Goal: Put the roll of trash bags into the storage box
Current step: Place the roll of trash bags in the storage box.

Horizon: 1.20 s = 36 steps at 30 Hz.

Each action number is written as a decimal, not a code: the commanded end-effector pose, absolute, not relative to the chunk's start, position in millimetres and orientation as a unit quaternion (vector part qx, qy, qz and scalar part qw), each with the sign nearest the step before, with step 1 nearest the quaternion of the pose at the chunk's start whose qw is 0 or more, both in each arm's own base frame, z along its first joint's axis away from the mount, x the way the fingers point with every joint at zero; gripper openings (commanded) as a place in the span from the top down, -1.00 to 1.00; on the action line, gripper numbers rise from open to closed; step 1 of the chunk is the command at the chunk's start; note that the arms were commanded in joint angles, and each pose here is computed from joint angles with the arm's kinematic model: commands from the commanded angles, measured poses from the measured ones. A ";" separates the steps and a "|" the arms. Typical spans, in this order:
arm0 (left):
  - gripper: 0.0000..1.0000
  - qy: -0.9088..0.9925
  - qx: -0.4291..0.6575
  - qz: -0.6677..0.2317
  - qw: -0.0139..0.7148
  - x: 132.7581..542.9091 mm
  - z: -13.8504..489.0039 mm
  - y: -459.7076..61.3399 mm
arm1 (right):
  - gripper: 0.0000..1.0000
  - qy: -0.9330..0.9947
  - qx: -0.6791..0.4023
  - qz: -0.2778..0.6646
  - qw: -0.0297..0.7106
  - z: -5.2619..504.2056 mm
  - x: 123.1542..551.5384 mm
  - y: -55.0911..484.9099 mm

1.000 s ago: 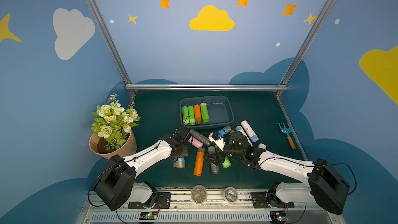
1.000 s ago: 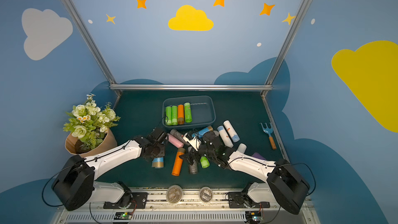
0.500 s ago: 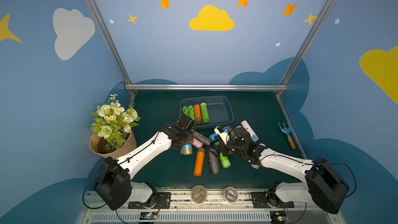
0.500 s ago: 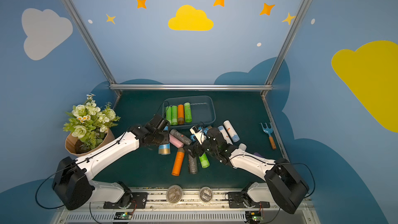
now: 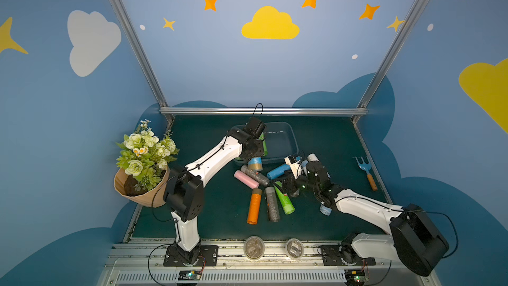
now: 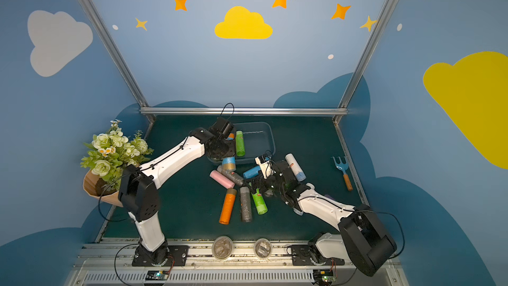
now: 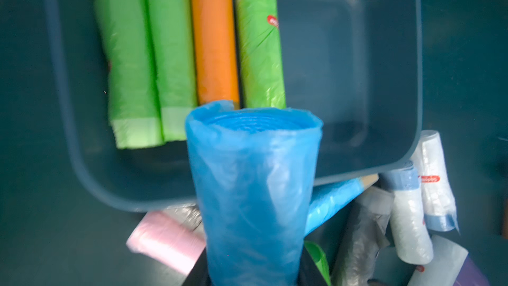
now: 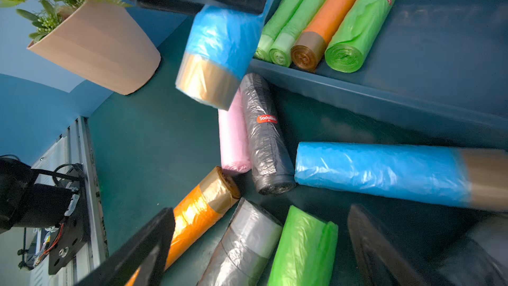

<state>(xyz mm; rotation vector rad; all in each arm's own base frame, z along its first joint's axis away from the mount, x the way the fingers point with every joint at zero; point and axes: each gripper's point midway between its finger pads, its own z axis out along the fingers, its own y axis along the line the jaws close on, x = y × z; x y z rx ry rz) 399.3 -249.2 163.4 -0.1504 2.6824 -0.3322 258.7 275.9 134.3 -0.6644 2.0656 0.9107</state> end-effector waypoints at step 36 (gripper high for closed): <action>0.22 0.951 -0.027 -0.190 0.244 540.2 96.5 -344.9 | -0.92 0.807 -0.242 0.359 0.401 137.9 268.7 269.2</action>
